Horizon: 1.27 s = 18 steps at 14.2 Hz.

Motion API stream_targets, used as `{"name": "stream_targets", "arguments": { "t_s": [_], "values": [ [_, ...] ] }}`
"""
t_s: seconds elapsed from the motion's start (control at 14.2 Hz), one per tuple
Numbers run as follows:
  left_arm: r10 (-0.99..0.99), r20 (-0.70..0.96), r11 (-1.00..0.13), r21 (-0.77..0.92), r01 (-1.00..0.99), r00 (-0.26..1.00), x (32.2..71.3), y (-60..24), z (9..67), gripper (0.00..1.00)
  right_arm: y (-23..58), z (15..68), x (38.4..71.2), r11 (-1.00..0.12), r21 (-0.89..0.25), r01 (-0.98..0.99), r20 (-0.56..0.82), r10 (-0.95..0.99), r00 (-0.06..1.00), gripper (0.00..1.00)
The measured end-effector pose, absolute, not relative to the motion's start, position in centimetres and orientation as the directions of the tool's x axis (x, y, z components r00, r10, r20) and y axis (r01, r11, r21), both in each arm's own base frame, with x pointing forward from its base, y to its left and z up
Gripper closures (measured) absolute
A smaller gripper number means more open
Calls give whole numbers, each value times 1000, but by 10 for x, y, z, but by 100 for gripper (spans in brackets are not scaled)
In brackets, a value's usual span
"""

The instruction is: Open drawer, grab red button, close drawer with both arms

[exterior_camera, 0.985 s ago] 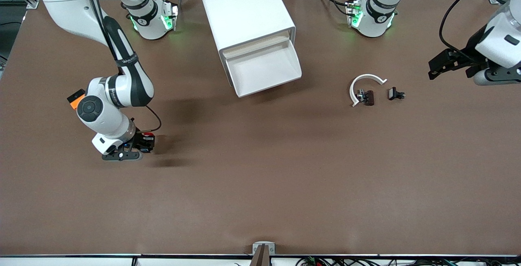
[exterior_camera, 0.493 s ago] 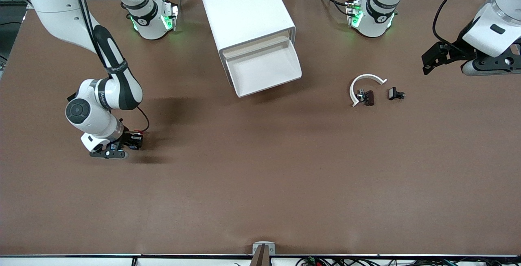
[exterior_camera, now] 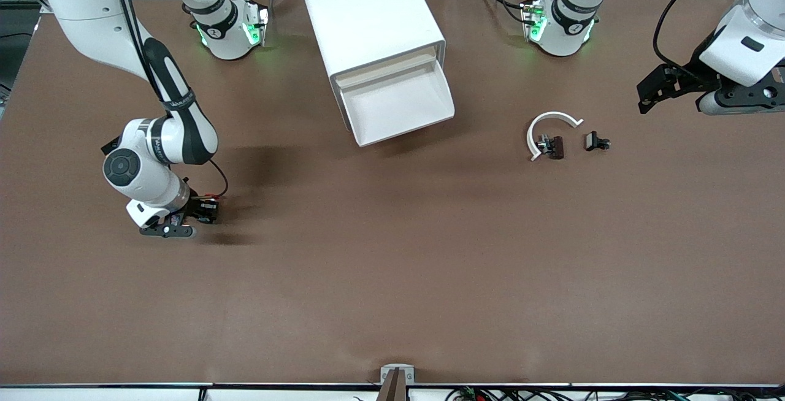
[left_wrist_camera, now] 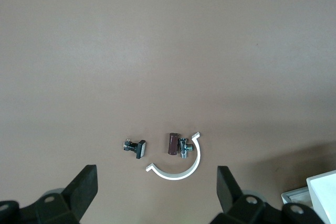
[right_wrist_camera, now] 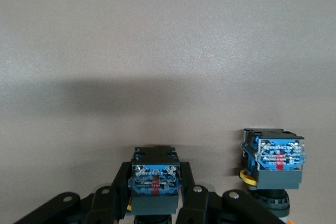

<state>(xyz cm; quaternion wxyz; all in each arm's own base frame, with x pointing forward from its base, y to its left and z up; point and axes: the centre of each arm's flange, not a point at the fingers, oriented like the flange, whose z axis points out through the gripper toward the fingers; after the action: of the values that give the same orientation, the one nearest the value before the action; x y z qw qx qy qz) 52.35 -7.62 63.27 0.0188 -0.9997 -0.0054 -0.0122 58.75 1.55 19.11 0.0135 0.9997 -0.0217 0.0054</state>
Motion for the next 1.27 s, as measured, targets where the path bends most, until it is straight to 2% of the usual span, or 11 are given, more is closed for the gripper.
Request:
{"name": "stream_targets", "arguments": {
  "t_s": [0.77,1.27],
  "values": [
    [-32,0,-999,-30,-32,999,545,-118,603,0,15,186,592,-997,13,-71,11,-71,997,59],
    [35,-110,-999,-2,35,993,575,-230,497,0,17,185,599,-997,10,-71,19,-71,997,59]
  ]
}}
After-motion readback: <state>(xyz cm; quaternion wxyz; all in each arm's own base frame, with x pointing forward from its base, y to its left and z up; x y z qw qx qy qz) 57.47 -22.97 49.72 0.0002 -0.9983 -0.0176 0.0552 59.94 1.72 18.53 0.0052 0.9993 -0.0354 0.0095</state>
